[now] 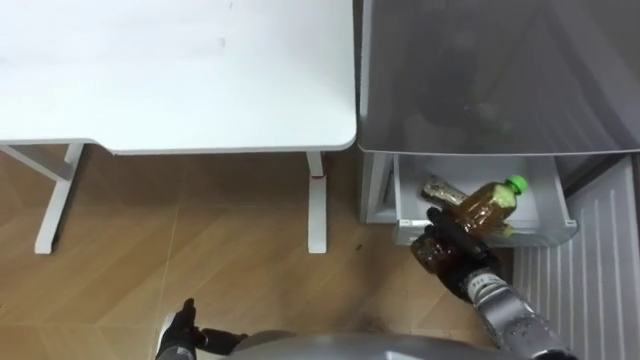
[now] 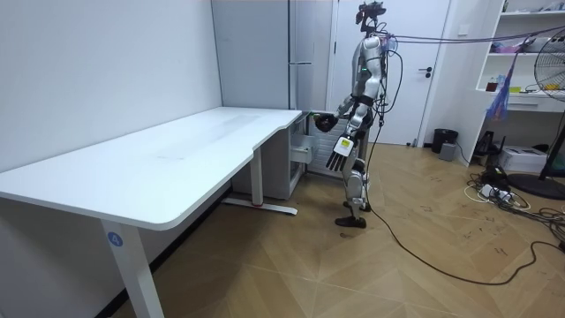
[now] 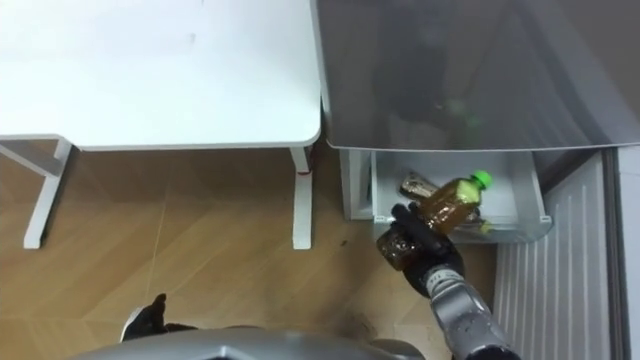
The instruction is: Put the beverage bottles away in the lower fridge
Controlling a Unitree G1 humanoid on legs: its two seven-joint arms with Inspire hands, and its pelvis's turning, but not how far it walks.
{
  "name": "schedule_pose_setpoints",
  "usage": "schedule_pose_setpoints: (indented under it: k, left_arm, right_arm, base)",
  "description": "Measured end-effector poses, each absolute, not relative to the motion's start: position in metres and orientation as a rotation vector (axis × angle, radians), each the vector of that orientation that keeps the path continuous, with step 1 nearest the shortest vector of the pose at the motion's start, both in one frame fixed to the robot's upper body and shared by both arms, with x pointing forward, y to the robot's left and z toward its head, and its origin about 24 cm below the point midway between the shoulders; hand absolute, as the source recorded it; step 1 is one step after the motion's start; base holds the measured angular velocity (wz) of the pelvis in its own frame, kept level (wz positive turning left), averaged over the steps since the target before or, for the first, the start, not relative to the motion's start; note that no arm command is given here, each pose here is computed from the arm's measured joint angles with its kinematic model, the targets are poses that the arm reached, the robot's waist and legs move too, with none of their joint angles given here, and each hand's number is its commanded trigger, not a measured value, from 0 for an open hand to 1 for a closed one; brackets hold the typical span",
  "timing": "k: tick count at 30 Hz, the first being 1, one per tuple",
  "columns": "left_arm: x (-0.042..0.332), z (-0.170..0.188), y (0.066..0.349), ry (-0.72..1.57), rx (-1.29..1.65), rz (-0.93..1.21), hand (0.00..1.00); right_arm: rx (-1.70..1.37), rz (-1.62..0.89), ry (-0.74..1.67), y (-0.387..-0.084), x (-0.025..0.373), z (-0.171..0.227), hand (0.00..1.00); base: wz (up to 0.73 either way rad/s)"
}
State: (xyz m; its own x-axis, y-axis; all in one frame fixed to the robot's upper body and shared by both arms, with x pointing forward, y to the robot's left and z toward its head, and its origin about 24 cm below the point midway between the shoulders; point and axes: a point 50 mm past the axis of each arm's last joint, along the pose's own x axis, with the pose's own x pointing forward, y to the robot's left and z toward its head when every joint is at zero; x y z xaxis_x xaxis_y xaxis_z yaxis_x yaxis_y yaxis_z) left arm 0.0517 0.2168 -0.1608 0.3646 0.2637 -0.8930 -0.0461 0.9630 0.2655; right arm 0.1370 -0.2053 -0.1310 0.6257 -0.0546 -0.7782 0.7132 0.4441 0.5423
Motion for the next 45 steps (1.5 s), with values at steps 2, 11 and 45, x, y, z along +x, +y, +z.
schedule_pose_setpoints:
  k: [2, 11, 45]
  left_arm:
    - [0.052, -0.161, 0.217, 1.183, 0.207, 0.201, 0.00]
    - [0.052, -0.161, 0.216, 1.179, 0.204, 0.201, 0.00]
    - [0.049, -0.161, 0.220, 1.195, 0.184, 0.191, 0.00]
  right_arm:
    - [1.058, -0.590, 0.745, -0.207, 0.134, -0.132, 1.00]
    - [1.129, -0.688, 0.716, -0.211, 0.122, -0.135, 1.00]
    - [1.378, -0.743, 0.487, -0.218, 0.176, -0.114, 1.00]
  base:
    - [0.00]
    - [0.00]
    - [0.03]
